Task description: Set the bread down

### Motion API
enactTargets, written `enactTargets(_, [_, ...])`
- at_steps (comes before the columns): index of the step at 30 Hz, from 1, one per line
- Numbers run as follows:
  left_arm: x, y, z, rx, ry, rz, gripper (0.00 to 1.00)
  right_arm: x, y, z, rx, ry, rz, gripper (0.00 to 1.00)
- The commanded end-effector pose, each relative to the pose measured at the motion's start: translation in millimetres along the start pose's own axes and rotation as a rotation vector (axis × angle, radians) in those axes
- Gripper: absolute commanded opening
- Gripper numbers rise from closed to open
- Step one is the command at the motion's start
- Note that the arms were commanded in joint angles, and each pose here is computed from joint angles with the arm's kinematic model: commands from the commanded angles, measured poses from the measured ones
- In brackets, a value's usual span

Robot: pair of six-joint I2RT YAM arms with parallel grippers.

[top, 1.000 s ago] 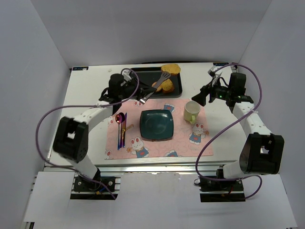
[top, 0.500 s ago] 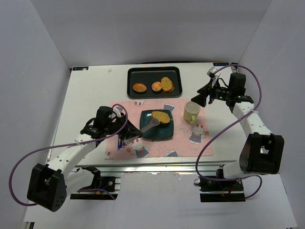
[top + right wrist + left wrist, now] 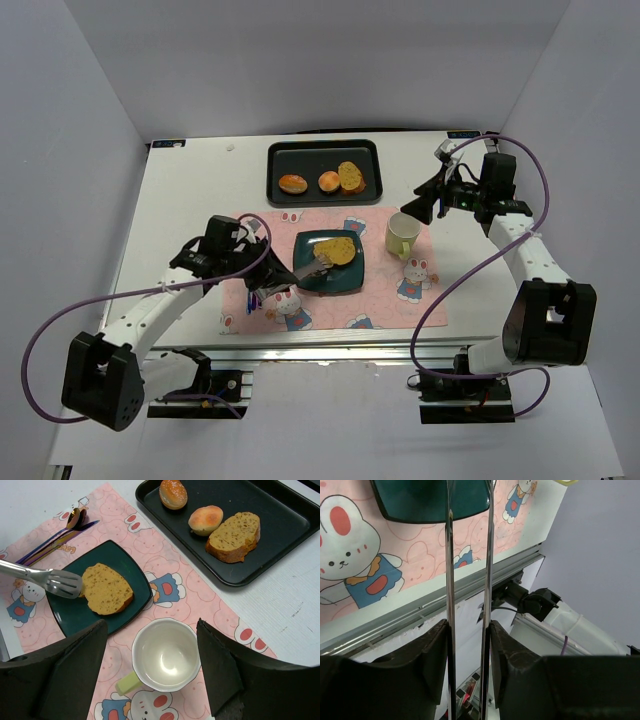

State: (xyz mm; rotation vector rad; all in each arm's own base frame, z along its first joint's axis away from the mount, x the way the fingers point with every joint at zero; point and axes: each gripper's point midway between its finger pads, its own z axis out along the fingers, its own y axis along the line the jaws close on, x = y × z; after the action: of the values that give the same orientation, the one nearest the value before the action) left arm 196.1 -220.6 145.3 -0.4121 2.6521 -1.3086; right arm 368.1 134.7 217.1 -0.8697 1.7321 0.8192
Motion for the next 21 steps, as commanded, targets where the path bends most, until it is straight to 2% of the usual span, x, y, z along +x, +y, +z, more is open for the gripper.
enactTargets(1, [-3.1,-5.3,-15.8,-0.015,-0.028,0.028,0.47,-18.2,8.9,-7.0,-0.009,-0.033,-0.043,0.76])
enactTargets(8, [-11.9,0.2,-41.3,-0.078,-0.061,0.031,0.47,-15.0,9.3,-6.5,-0.014,-0.032,-0.036,0.77])
enactTargets(11, [-25.6,-11.8,-50.6,-0.072,-0.11,0.06,0.43,-16.0,9.6,-5.4,-0.021,-0.035,-0.036,0.77])
enactTargets(13, [-46.0,-31.5,-53.0,-0.04,-0.171,0.095,0.38,-16.1,9.1,-4.9,-0.022,-0.037,-0.036,0.77])
enactTargets(15, [-63.6,-43.5,-51.3,-0.023,-0.214,0.105,0.24,-16.1,9.9,-4.0,-0.027,-0.04,-0.031,0.77])
enactTargets(16, [-81.4,-57.4,-52.3,0.003,-0.271,0.138,0.22,-15.5,10.2,-3.8,-0.029,-0.041,-0.028,0.77])
enactTargets(18, [-107.7,-60.5,-40.9,-0.006,-0.314,0.132,0.18,-15.7,11.3,-3.3,-0.032,-0.044,-0.026,0.77])
enactTargets(19, [-128.5,-72.9,-43.1,-0.001,-0.381,0.172,0.17,-15.4,11.8,-2.8,-0.034,-0.044,-0.025,0.77])
enactTargets(21, [-153.5,-73.7,-25.7,-0.028,-0.397,0.202,0.17,-14.9,12.8,-2.9,-0.036,-0.047,-0.026,0.77])
